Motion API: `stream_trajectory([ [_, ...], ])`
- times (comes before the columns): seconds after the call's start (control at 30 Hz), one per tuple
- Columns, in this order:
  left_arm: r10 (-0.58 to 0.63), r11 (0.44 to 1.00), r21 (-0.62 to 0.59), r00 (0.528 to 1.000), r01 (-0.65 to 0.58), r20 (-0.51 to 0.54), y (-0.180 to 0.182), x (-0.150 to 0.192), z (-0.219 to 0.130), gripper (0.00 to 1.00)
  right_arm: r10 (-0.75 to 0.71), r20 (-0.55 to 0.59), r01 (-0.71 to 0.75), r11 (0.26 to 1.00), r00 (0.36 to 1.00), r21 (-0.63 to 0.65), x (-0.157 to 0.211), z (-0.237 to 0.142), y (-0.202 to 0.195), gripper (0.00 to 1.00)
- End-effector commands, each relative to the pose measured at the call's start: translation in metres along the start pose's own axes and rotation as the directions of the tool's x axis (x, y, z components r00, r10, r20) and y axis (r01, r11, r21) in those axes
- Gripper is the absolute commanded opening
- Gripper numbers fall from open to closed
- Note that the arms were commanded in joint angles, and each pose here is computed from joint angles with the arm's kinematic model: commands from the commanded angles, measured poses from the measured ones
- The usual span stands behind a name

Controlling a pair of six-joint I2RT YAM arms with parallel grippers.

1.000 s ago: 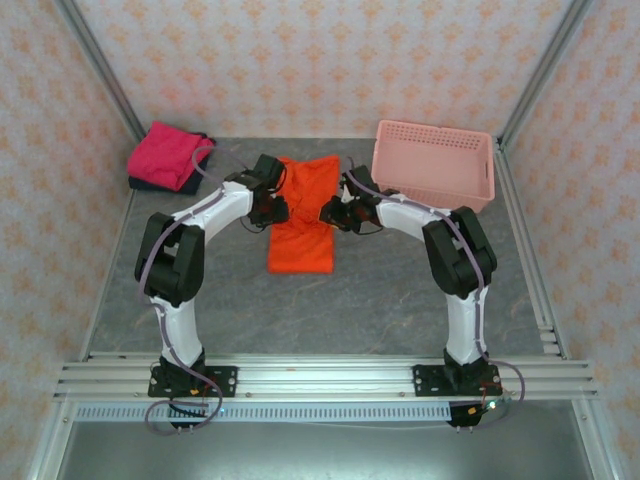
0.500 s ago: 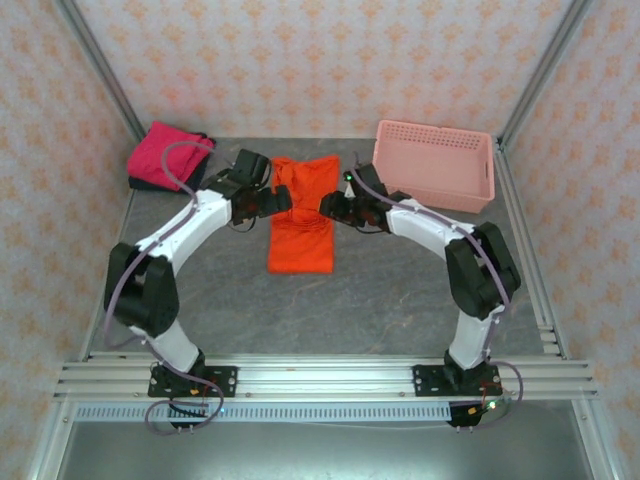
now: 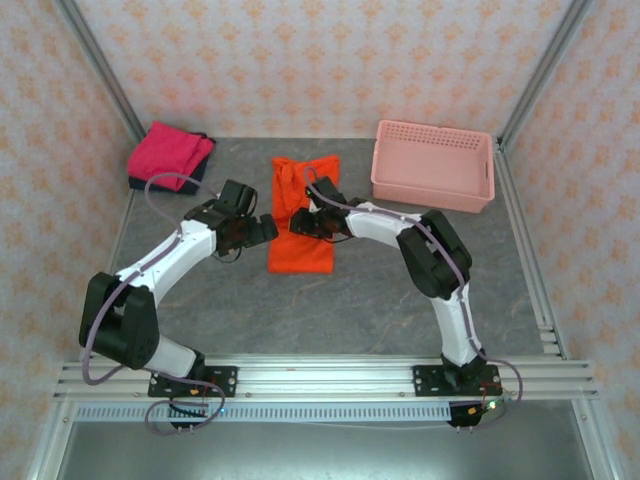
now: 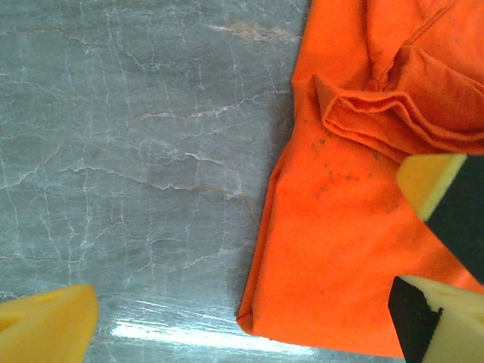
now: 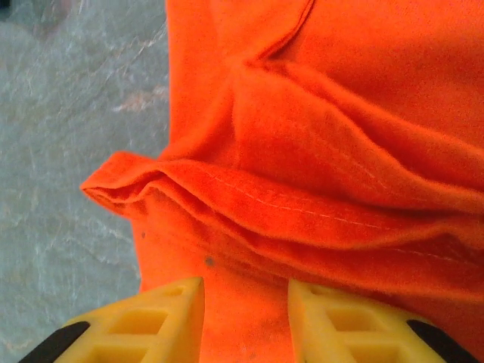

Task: Fold and stack the t-shirts

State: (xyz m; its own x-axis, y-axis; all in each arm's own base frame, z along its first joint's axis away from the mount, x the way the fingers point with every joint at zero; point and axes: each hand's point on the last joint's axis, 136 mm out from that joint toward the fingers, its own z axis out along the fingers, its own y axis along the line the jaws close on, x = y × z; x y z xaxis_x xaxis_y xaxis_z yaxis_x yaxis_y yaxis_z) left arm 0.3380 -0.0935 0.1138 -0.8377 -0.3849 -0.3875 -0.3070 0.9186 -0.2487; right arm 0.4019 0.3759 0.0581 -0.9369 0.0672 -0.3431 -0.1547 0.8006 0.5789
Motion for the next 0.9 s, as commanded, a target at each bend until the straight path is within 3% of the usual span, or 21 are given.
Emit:
stream_trajectory([
  [0.0,-0.015,0.999,0.03,0.999,0.014,0.033,-0.004,-0.007,-0.008,1.0,0.022,0.035,-0.023,1.0,0.999,0.019,-0.021,-0.002,-0.008,0.36],
  [0.4,-0.016,0.999,0.051,1.0,0.015,0.009,-0.007,-0.002,0.0,1.0,0.004,0.078,-0.008,0.999,0.997,0.053,-0.08,-0.007,-0.025,0.37],
  [0.57,-0.022,0.998,0.057,0.999,0.024,-0.03,-0.008,0.006,0.013,1.0,-0.027,0.123,0.02,0.998,0.992,0.057,-0.093,-0.032,-0.014,0.39],
  [0.73,-0.016,0.999,0.046,0.995,0.021,-0.097,-0.003,0.025,0.037,0.96,-0.013,0.17,0.002,0.998,0.985,0.062,-0.072,-0.066,-0.021,0.43],
  [0.87,-0.003,0.999,0.049,0.99,0.01,-0.142,-0.006,0.042,0.05,0.79,0.05,0.167,-0.055,0.998,0.985,0.026,-0.031,-0.089,-0.031,0.43],
])
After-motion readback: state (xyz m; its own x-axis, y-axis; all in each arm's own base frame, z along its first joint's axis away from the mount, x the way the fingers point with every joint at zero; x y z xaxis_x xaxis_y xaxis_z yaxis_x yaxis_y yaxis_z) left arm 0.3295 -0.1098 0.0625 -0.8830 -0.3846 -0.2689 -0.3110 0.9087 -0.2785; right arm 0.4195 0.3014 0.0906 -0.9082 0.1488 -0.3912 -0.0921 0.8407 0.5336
